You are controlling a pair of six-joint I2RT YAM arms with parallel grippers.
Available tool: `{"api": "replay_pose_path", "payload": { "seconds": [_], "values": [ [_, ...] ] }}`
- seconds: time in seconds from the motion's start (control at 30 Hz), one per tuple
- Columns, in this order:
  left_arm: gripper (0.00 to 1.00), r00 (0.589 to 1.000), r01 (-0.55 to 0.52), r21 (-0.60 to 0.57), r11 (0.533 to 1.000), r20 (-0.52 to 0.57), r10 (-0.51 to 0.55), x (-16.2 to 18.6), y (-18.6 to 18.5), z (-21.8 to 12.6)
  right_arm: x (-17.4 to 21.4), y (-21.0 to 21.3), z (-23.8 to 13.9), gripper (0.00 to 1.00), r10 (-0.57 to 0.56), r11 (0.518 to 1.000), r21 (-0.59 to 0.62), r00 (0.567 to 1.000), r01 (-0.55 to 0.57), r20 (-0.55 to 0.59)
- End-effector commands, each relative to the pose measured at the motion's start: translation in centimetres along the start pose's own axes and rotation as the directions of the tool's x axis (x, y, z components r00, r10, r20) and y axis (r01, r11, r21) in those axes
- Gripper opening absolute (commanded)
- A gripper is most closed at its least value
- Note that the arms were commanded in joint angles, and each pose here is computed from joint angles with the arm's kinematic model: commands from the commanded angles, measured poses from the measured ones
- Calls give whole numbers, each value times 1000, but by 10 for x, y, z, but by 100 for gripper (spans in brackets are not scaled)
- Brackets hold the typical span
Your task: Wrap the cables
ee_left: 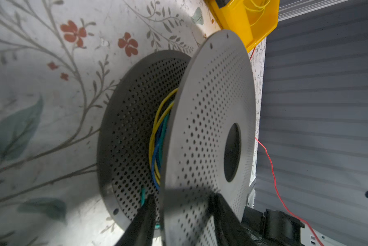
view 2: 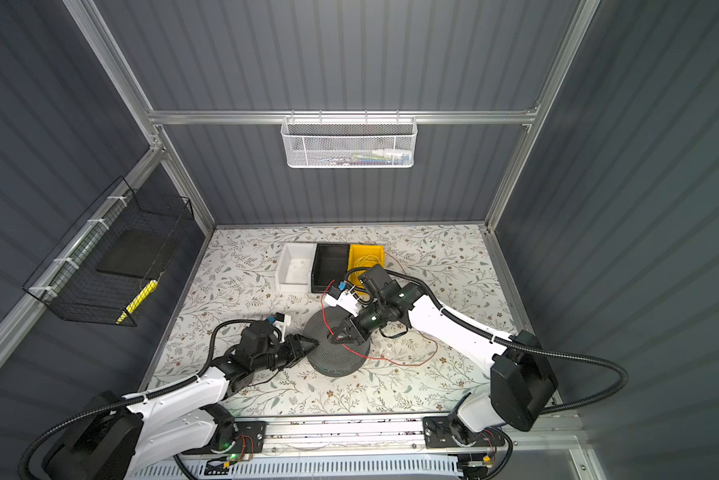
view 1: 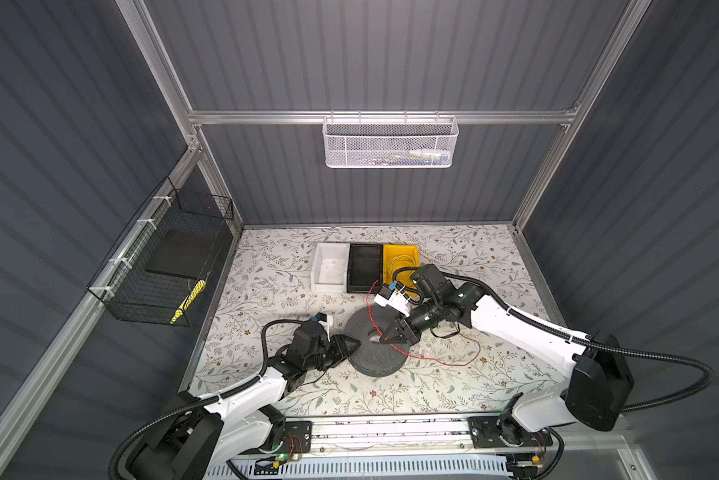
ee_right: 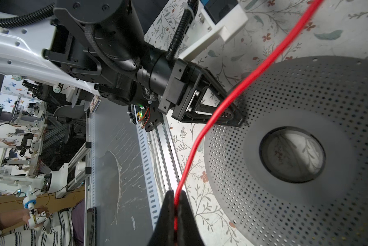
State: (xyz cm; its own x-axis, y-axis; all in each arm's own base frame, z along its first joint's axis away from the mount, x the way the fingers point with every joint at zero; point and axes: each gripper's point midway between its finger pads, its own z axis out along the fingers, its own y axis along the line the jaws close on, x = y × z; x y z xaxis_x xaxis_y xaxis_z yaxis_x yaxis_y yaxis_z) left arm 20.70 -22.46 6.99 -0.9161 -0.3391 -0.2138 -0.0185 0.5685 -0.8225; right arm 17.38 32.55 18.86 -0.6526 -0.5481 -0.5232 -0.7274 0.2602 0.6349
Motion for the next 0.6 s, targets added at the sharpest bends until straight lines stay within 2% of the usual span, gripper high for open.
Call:
{"api": "replay_pose_path", "payload": {
  "seconds": [0.0,0.13,0.2,0.37,0.43,0.57],
  "values": [
    [39,1000,9,67,998,2,-9,0,-7,3,-4,3,-2,0,1,1000,-4,1000,-1,1],
    [17,999,27,12,1000,-23,-26,3,3,7,-3,0,-3,0,0,1000,17,1000,0,4],
    [10,999,35,3,999,-23,-35,3,4,7,-2,-1,-3,0,1,1000,24,1000,-1,1],
    [2,1000,18,-38,999,19,-17,-9,-7,-4,-1,1,-6,0,-10,999,32,1000,10,6],
    [0,999,9,-128,992,47,-3,-20,-8,-14,-2,2,-9,0,-19,999,40,1000,19,14],
    [0,998,-44,-333,942,22,55,-37,-20,-40,-1,-3,-17,0,-33,996,87,999,32,20]
  ]
}}
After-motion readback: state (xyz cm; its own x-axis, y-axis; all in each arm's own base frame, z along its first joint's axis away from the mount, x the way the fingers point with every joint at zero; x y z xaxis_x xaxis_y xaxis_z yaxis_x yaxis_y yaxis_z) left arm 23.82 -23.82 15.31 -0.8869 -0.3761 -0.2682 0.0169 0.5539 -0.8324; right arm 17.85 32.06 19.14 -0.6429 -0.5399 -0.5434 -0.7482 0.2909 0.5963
